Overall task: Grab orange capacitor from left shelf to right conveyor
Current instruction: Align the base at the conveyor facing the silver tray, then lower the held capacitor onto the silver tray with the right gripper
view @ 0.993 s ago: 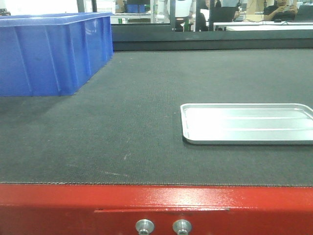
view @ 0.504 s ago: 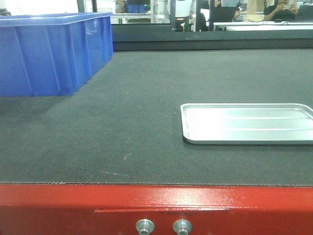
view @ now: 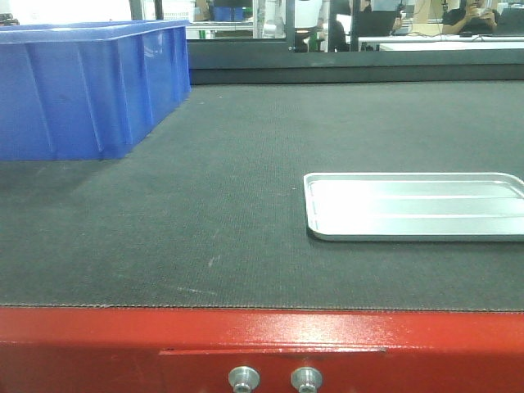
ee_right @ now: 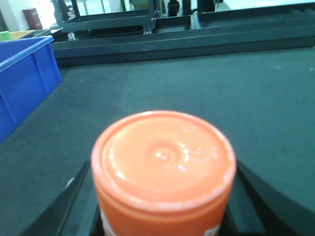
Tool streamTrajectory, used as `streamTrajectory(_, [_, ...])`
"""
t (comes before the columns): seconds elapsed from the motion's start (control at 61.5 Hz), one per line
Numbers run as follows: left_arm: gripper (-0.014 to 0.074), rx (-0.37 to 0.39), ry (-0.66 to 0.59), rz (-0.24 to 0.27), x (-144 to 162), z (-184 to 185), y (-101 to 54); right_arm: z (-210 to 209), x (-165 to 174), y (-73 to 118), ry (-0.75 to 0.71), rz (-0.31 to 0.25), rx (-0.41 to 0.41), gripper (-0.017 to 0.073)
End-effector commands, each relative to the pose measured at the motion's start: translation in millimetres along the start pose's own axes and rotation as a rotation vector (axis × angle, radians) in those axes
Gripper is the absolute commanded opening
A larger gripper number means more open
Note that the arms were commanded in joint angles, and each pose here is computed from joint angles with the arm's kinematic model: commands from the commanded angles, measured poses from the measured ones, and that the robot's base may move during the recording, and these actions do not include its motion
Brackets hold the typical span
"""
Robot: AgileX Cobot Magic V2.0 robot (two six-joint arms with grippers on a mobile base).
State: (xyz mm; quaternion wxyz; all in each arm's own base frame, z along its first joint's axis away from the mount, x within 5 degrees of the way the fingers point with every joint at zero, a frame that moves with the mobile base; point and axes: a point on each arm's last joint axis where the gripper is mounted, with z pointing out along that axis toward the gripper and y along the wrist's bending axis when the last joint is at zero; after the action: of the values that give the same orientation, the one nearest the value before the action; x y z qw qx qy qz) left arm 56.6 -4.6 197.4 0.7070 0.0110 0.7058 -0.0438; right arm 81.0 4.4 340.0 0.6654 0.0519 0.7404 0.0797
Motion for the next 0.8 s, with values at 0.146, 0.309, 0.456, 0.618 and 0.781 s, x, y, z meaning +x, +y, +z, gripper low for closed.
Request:
streamTrajectory(0.146, [-0.0127,0.005,-0.106,-0.004,-10,-2,-0.3,67,-15,20.2,-0.088,-0.129,-0.129,0.0049])
streamTrajectory(0.309, [-0.0127,0.005,-0.106,-0.004,-10,-2,-0.3,109,10,36.2,-0.061,-0.182,-0.208,0.0049])
streamTrajectory(0.456, [-0.0127,0.005,-0.106,-0.004,-10,-2,-0.3,133,41,35.3,-0.141,-0.173,-0.225,0.0049])
streamTrajectory(0.618, [-0.0127,0.005,-0.106,-0.004,-10,-2,-0.3,150,75,33.5,-0.172,-0.185,-0.25,0.0049])
streamTrajectory(0.781, [-0.0127,0.005,-0.106,-0.004,-10,-2,-0.3,172,107,38.0,-0.122,-0.235,-0.315,0.0049])
